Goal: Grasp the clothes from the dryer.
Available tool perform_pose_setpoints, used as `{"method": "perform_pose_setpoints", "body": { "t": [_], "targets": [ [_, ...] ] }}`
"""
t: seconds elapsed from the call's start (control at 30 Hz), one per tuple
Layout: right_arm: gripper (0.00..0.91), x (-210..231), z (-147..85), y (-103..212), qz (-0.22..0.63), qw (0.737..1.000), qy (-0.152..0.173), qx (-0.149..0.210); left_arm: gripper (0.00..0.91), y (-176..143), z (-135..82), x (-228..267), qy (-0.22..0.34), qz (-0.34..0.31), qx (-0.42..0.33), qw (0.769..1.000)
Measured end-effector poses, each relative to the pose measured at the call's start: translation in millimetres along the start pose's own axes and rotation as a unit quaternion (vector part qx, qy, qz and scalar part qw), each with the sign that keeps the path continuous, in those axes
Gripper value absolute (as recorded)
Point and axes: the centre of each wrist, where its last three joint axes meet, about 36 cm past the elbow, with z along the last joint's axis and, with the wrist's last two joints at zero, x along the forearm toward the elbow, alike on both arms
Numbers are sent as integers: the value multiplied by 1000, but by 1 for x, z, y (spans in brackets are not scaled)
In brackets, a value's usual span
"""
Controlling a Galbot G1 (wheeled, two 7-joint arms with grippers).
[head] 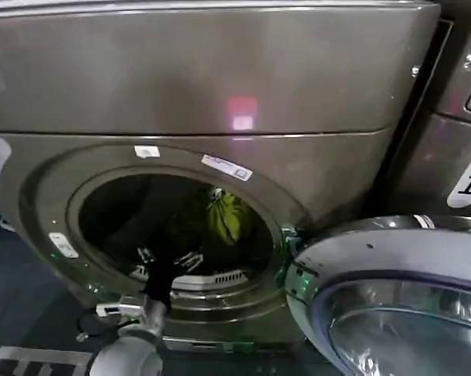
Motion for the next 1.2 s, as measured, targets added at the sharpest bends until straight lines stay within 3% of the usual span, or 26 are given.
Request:
{"method": "perform_pose_setpoints", "body": {
  "t": [0.33,0.63,0.77,0.9,1.2],
  "targets": [
    [907,1,5,-4,0,1000,-1,-2,907,11,6,-111,30,24,-34,999],
    [907,1,6,-6,1,1000,-2,-3,907,33,12,-190,86,181,-123,972],
    [907,1,7,-9,2,1000,-1,-3,907,44,12,-216,122,267,-187,938],
    [907,2,8,-10,3,1000,-1,-3,907,54,10,-234,174,331,-276,885],
    [907,3,9,-15,7,1000,-1,-4,907,67,-19,-262,288,366,-450,762]
  ]
}}
